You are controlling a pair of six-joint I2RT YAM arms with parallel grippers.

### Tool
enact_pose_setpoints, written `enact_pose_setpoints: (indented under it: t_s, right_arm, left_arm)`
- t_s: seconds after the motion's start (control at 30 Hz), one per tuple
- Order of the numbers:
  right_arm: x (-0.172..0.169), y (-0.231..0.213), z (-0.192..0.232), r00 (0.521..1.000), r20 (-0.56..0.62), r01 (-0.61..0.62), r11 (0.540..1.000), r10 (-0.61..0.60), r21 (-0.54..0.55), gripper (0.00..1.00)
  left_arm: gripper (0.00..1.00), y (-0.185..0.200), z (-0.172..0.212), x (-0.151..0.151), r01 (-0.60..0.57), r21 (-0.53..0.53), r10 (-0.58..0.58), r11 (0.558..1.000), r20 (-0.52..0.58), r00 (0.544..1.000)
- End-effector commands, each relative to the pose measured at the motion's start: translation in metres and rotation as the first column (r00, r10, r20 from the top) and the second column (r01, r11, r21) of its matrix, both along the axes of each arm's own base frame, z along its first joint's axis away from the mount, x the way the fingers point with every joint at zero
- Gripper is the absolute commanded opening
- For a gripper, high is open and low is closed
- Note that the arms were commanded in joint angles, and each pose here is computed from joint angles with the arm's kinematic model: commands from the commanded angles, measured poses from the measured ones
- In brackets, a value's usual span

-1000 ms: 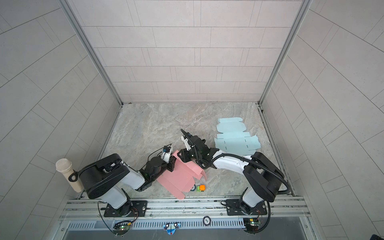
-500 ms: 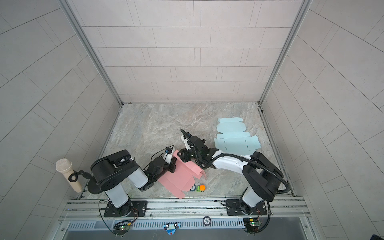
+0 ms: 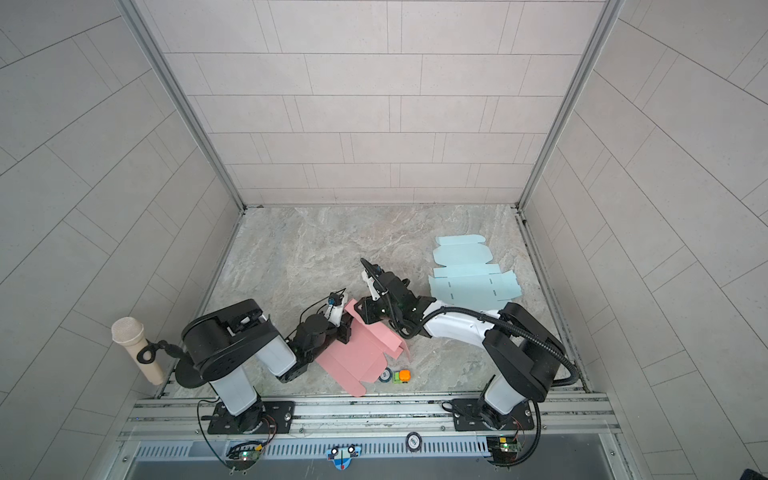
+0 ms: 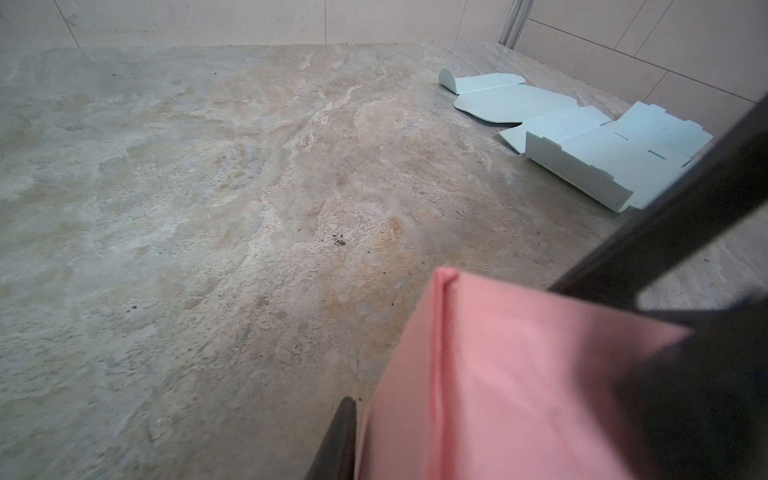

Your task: Fold the paper box

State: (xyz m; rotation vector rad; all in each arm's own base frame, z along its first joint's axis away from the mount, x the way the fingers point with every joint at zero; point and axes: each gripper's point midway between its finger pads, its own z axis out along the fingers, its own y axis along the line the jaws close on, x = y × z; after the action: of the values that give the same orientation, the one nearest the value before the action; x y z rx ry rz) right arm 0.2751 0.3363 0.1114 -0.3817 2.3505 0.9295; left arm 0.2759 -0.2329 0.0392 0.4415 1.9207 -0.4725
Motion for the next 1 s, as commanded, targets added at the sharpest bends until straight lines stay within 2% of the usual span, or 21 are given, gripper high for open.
enact_pose_setpoints:
  t_s: [0.0,0.07,0.2,0.43,0.6,0.73,0.83,0.97]
  right_arm:
    - [-0.009,-0.014,-0.031,0.997,-0.072,0.023,0.995,-0.03,-0.095,0.29]
    - [-0.009,-0.014,-0.03,0.997,-0.072,0.023,0.996,-0.03,-0.091,0.29]
    - [-0.008,-0.013,-0.026,0.998,-0.064,0.024,0.996,-0.03,-0.085,0.29]
    - [-0.007,-0.013,-0.015,0.999,-0.044,0.016,0.996,-0.02,-0.092,0.3]
    - [-0.005,-0.035,0.046,0.992,0.127,0.036,0.977,-0.009,-0.209,0.39]
    - [-0.007,-0.054,0.095,0.969,0.245,0.064,0.953,0.011,-0.297,0.41]
    - [-0.014,-0.063,0.115,0.958,0.285,0.08,0.944,0.016,-0.321,0.33]
    - [-0.028,-0.061,0.125,0.953,0.296,0.041,0.951,0.054,-0.307,0.21]
  left_arm:
    - [0.1,0.0,0.006,0.001,-0.006,-0.026,0.006,1.0,0.02,1.0]
    - [0.11,0.0,0.007,0.0,-0.004,-0.03,0.004,1.0,0.021,1.0]
    - [0.21,0.002,0.012,-0.002,-0.002,-0.044,0.003,0.999,0.027,1.0]
    - [0.07,0.005,0.018,-0.005,-0.004,-0.056,0.006,0.998,0.034,0.999]
    - [0.01,0.023,0.016,-0.003,-0.098,-0.02,0.098,0.995,-0.01,0.995]
    - [0.0,0.035,0.021,-0.003,-0.16,0.005,0.16,0.987,-0.057,0.985]
    - [0.0,0.046,0.027,-0.003,-0.214,0.017,0.215,0.977,-0.089,0.973]
    - [0.0,0.066,0.037,-0.001,-0.304,0.044,0.307,0.952,-0.127,0.943]
